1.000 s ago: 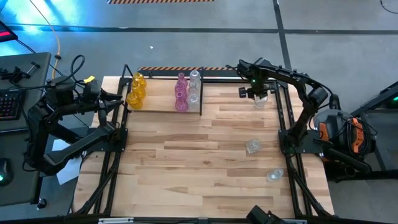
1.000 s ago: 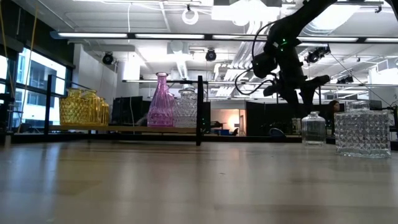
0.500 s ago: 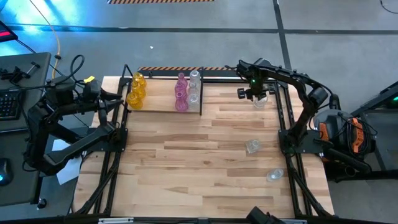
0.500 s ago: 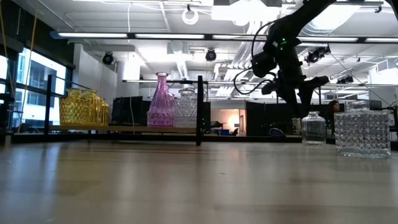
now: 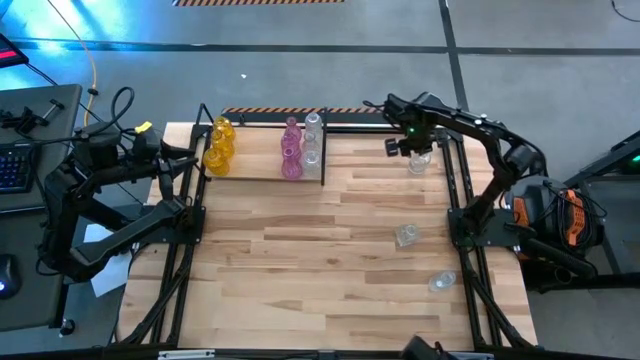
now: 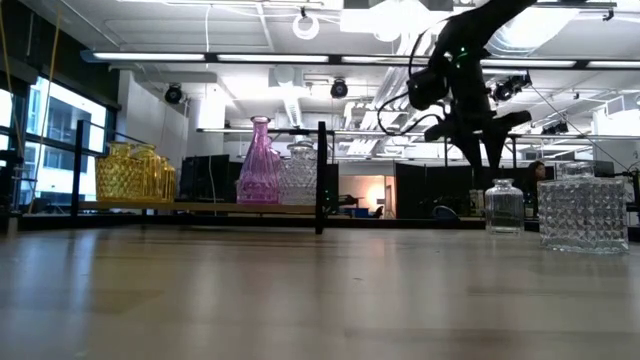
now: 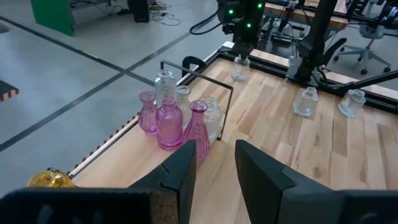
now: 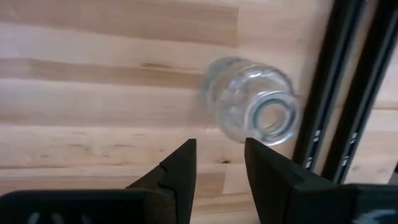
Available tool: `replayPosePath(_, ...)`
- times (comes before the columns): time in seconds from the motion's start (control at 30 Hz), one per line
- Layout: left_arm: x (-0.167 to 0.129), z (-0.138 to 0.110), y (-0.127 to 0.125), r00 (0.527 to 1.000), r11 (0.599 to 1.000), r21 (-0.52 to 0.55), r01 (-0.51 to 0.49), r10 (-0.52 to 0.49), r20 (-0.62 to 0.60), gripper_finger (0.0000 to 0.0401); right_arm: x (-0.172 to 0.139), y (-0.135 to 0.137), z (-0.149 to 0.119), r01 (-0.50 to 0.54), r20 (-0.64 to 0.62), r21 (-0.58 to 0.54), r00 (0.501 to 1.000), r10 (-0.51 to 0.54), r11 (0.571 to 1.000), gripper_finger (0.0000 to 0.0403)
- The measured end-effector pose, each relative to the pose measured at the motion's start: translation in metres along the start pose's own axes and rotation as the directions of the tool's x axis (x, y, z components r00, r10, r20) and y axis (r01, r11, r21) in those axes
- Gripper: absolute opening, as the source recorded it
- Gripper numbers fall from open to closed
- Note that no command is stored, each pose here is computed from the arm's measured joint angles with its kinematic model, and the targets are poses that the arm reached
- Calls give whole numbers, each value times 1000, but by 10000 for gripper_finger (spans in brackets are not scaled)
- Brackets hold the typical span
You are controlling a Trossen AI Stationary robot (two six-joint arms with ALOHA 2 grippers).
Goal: Sort vases onto shelf
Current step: Put the transparent vase on the shelf to the left of the top pink vase on the shelf
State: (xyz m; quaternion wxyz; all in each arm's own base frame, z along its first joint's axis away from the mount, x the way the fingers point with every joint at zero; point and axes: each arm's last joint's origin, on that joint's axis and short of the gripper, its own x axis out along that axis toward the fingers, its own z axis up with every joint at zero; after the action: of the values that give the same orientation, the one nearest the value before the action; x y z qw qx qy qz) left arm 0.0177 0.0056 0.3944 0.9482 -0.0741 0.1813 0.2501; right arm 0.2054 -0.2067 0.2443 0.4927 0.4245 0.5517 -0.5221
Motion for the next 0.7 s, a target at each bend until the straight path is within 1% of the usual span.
replayPosePath(0.17, 1, 2, 1, 1000, 1000, 0, 0, 0, 2, 104, -1, -7, 2, 30, 12, 12, 999, -30, 999, 117)
replayPosePath(0.33, 4, 3, 2, 1000, 1000, -28, 0, 0, -5, 104, 1, -11, 6, 25, 21, 26, 999, -26, 999, 117)
replayPosePath(0.47, 5, 3, 2, 1000, 1000, -30, 0, 0, -8, 104, 2, -14, 10, 22, 22, 28, 1000, -23, 999, 117)
replayPosePath(0.7, 4, 3, 2, 1000, 998, -56, 0, 0, -7, 104, 3, -14, 10, 24, 18, 29, 1000, -24, 999, 117)
